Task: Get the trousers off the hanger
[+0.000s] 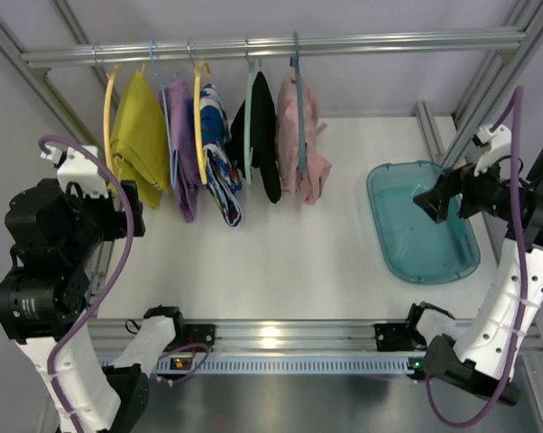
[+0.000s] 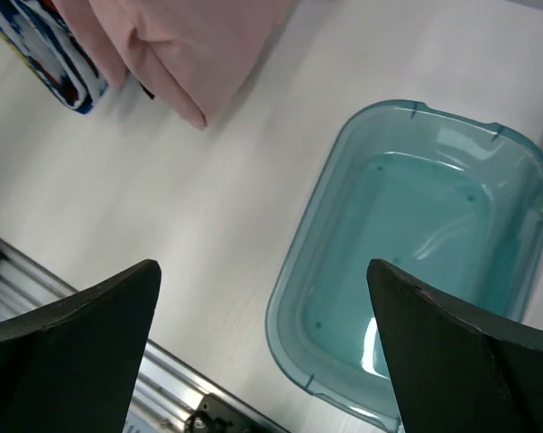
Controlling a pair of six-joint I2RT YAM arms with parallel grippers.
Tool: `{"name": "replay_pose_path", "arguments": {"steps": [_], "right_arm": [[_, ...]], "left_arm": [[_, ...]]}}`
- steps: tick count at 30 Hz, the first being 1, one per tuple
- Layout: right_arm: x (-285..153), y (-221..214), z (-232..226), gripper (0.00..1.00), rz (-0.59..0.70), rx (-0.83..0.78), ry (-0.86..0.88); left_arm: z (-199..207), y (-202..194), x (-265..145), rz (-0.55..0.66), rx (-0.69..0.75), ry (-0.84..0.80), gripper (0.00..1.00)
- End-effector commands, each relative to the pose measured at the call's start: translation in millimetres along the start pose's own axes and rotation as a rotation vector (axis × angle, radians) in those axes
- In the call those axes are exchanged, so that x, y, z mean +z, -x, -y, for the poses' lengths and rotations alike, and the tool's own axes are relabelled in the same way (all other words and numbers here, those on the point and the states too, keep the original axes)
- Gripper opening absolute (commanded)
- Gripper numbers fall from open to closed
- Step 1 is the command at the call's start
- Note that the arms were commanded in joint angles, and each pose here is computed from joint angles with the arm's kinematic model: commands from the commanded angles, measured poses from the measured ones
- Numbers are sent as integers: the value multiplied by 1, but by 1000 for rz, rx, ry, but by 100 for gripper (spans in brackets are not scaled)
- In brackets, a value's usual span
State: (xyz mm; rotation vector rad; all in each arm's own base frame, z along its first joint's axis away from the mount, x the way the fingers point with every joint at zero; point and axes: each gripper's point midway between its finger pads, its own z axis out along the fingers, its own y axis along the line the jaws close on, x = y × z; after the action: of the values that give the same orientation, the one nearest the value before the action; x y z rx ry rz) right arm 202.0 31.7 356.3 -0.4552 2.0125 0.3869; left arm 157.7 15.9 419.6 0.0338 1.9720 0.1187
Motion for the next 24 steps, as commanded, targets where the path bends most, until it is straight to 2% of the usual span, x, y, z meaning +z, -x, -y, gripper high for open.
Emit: {"name": "replay_pose_path", "arguments": {"steps": [1, 5, 7, 8, 9, 10, 11, 12, 13, 16, 20, 24], "right_arm": [[-3, 25, -30, 99, 61, 140, 141], [1, 61, -32, 99, 169, 203, 205], [4, 73, -42, 99, 200, 350, 295], [5, 95, -36, 99, 284, 302, 298], [13, 94, -37, 99, 268, 485, 346], [14, 101, -44, 99, 292, 503, 370], [12, 119, -43, 99, 366, 455, 380], [17, 121, -46, 99, 361, 551, 401], [21, 129, -52, 99, 384, 563, 402], [35, 148, -79, 99, 373, 606, 484], [65, 153, -76, 99, 312, 747, 539], [93, 158, -94, 99, 259, 736, 592]], "left_arm": [[4, -7, 5, -48, -41, -12, 99], [9, 8, 4, -15, -77, -38, 99], [6, 18, 0, 14, -86, -23, 99], [6, 21, 1, 19, -94, -24, 99], [6, 25, 3, 24, -97, -25, 99], [6, 29, 1, 36, -99, -28, 99], [8, 32, 1, 46, -97, -36, 98], [10, 33, 1, 46, -97, -49, 99], [13, 37, 2, 52, -98, -70, 99], [11, 43, -1, 75, -76, -63, 99], [1, 52, -5, 122, -58, -16, 99], [11, 48, 2, 97, -74, -65, 99]]}}
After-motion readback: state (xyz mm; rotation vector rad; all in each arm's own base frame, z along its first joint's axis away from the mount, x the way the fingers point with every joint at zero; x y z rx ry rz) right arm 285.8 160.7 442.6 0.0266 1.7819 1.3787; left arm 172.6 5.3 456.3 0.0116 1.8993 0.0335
